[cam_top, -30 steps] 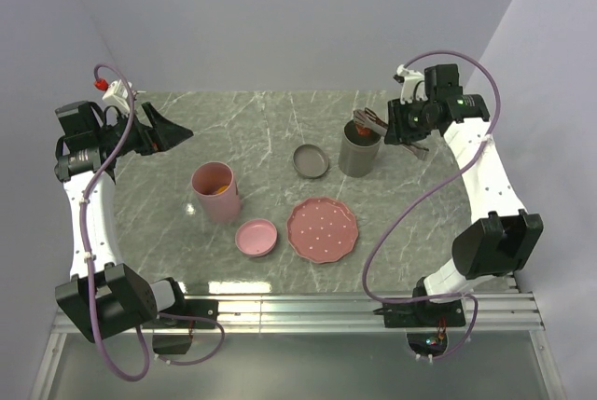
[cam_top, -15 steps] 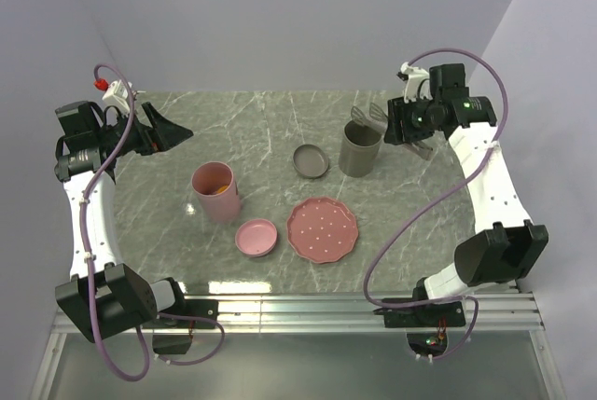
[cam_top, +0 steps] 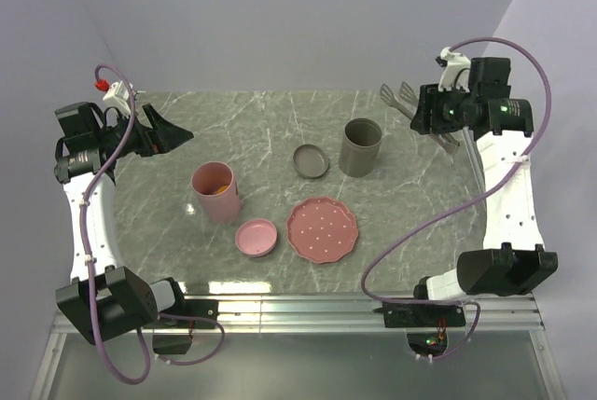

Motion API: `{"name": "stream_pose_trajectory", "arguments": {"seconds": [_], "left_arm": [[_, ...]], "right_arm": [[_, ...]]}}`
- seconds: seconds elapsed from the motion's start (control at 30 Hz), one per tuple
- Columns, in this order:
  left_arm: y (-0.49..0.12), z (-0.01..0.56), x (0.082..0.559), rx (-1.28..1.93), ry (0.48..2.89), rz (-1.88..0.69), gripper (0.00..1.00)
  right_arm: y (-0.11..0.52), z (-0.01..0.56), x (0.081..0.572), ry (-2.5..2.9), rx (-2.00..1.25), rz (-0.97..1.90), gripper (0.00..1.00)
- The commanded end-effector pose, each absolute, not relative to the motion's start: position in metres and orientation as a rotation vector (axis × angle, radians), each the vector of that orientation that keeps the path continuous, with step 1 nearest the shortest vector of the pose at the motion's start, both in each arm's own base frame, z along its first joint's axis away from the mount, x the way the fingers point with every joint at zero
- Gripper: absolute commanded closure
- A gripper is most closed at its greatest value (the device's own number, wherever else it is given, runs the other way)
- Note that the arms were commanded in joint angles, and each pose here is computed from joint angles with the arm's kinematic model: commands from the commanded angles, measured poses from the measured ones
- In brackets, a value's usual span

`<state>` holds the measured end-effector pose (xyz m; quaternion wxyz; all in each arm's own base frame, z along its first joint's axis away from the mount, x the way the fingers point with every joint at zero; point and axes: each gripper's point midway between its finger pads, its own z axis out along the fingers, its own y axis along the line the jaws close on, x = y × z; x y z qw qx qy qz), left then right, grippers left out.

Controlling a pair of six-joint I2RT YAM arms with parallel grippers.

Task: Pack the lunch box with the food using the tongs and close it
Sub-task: Put down the clamp

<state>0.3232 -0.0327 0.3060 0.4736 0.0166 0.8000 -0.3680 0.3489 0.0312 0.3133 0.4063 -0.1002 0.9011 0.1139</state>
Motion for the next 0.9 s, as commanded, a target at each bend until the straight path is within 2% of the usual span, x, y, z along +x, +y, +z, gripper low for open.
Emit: {"name": "stream_pose_trajectory", "arguments": {"seconds": [0.0,0.33,0.87], "left_arm": [[-0.033,0.325,0.319,0.106,1.907,-0.845,0.01],[-0.033,0.322,0.317,0.111,1.913,-0.838,0.01],[-0.03,0.317,0.318,0.115,1.922,-0.827,0.01]], "right_arm": [[0.02,0.335,0.342,2.212,-0.196,0.28,0.43],[-0.007,0.305,0.334,2.263,-0.055,0.256,0.42],[-0.042,0.194,0.365,2.479,0.056,0.18,0.41]]}}
